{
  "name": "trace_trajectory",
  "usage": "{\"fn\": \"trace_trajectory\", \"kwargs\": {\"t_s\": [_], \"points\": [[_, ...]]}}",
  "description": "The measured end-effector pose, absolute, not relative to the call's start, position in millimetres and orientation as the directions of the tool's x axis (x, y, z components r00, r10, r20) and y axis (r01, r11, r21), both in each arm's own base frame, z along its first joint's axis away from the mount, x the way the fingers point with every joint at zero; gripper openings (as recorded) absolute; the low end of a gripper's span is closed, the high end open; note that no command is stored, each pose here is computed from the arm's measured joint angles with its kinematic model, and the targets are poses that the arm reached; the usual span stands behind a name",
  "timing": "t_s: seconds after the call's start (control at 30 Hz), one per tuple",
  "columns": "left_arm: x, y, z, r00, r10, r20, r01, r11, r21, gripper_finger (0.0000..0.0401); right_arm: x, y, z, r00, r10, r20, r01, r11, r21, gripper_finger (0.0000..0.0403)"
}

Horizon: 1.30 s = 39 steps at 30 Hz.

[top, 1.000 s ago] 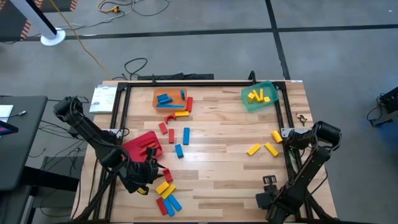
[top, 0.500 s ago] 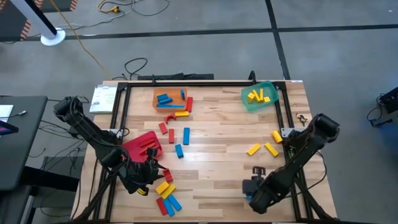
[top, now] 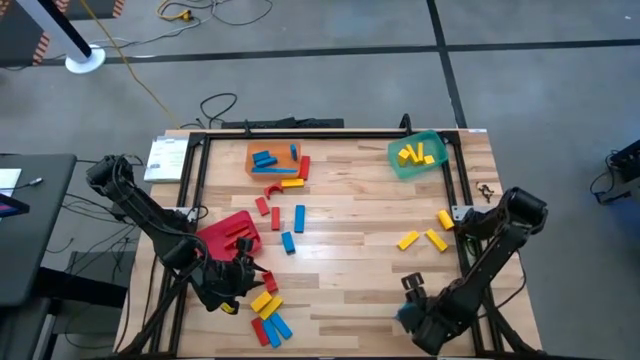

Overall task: Sort blocks
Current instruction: Put the blue block into the orange bin

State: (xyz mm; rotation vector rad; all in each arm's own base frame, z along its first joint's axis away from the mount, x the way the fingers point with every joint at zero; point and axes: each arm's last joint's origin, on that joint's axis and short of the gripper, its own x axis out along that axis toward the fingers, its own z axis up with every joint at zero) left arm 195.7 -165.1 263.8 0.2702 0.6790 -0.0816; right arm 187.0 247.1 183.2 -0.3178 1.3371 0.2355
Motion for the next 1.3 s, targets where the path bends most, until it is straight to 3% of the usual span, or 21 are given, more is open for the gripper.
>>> {"fn": "trace_trajectory", "kwargs": {"t_s": [0.3,0.5,0.93,1.2,1.3], "points": [[196,-165,264,0.777,0.011,-0.630,0.160,0.964,0.214,0.0132,197,245,165,0.159,-0.051,-0.986,-0.379,0.919,-0.109,0.0246],[196,-166,264,0.771,-0.009,-0.637,0.170,0.966,0.193,0.0132,198,242,161,0.120,-0.045,-0.992,-0.389,0.917,-0.089,0.0243],[196,-166,264,0.777,-0.013,-0.630,0.185,0.960,0.209,0.0132,200,230,143,0.096,-0.002,-0.995,-0.343,0.939,-0.035,0.0174],[199,-169,268,0.800,-0.035,-0.599,0.237,0.936,0.262,0.0132,216,225,149,0.117,0.018,-0.993,-0.282,0.959,-0.015,0.0085],[203,-173,274,0.840,-0.073,-0.537,0.286,0.902,0.324,0.0132,230,224,154,0.177,0.065,-0.982,-0.253,0.967,0.019,0.0072]]}}
